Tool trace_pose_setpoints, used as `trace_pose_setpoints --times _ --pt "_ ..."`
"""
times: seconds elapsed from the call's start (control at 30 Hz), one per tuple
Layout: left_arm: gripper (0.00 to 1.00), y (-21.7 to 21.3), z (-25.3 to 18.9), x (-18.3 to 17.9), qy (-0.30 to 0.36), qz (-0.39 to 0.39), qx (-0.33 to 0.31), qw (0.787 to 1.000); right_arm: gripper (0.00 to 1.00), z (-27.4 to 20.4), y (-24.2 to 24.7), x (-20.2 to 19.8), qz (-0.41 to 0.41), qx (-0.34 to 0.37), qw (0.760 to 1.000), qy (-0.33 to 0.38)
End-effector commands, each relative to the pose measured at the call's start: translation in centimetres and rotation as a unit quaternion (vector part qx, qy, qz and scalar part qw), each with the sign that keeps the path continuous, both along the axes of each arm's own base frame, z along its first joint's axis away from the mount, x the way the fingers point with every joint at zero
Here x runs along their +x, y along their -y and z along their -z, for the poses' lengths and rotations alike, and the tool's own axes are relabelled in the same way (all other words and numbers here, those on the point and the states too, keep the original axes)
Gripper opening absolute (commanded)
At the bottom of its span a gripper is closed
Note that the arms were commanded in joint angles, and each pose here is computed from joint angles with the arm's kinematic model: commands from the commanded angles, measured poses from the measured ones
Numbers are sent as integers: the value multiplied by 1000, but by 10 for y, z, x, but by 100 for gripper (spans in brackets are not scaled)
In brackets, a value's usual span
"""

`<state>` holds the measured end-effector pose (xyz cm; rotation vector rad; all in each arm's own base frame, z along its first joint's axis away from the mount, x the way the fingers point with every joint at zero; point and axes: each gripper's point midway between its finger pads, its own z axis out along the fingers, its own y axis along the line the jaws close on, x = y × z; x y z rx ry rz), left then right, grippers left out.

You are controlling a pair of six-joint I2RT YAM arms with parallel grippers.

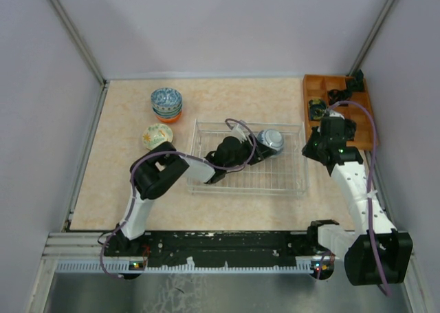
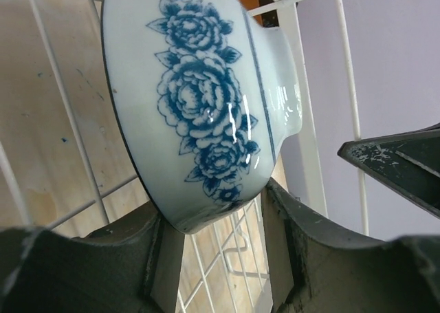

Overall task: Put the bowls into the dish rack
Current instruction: Adjust the bowl in the dish rack.

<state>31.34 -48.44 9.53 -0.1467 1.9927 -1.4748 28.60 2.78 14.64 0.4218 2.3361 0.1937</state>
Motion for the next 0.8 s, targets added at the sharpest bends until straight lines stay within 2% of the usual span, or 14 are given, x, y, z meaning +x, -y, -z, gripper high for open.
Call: trace_pose_setpoints --times 0.0,0.1,0.2,0.4,0.5,0.77 --pt "49 -10 14 6 2 -13 50 999 8 -11 -12 5 -9 37 999 26" --pt "46 -8 9 7 10 -11 53 998 8 -11 -12 5 -9 37 999 26" --pt "36 -8 3 9 22 -11 61 998 8 -12 -13 5 -9 37 999 27" --pt "23 -2 -15 13 47 -2 75 996 8 -11 -14 5 -11 40 999 27" --pt "20 3 -25 14 63 4 85 994 8 -11 -14 5 -11 39 999 27" --pt "20 13 -55 15 101 15 97 990 9 -10 -14 5 -13 41 999 26"
